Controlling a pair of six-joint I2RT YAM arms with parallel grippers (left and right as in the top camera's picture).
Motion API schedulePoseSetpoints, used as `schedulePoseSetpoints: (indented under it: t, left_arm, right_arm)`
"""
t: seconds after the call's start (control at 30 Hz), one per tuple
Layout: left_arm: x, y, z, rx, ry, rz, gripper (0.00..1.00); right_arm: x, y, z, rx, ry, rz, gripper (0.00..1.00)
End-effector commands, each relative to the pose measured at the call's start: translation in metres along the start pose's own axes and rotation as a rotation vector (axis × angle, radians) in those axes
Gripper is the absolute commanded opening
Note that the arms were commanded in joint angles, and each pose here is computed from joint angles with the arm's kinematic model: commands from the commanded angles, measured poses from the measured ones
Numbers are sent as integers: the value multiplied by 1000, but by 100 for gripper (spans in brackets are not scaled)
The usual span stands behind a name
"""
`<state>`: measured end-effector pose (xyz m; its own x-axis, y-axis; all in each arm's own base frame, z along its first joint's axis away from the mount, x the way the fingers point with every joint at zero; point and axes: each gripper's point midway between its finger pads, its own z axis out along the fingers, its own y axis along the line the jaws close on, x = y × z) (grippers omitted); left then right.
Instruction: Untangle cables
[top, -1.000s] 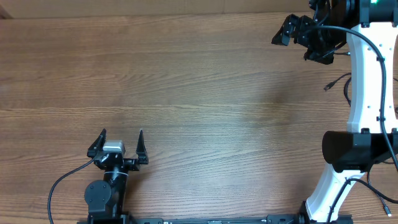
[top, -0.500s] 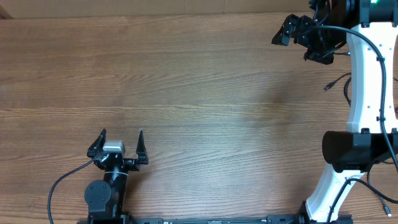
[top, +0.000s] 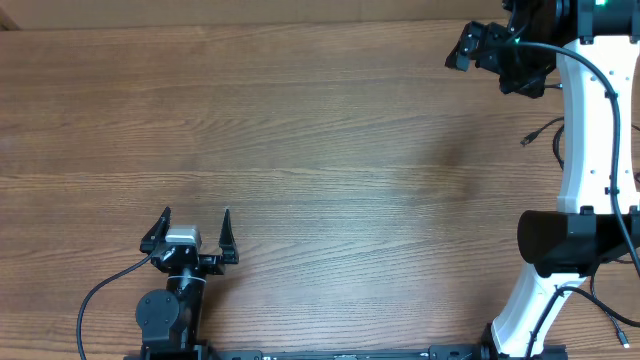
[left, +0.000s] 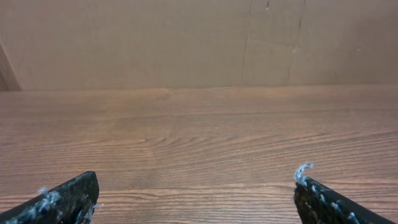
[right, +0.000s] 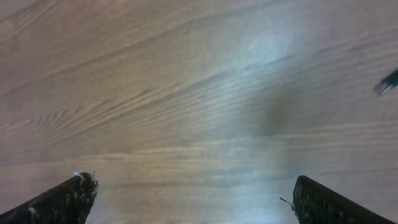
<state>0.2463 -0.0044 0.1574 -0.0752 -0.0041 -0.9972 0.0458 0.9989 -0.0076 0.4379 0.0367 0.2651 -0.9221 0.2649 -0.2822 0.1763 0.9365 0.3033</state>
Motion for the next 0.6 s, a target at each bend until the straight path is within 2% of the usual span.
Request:
schedulePoseSetpoints:
  t: [0.0, 0.1, 0.33, 0.57]
  left_arm:
    - [0, 1, 0, -5, -5, -14, 100]
    - [0, 1, 0, -5, -5, -14, 100]
    - [0, 1, 0, -5, -5, -14, 100]
    - [0, 1, 0, -5, -5, -14, 100]
  right_arm:
    - [-1, 12, -14, 18, -56, -163, 100]
    - [-9, 30, -21, -5, -125, -285, 100]
    - [-19, 47, -32, -64, -254, -319, 100]
    - [13, 29, 11, -100, -345, -349, 100]
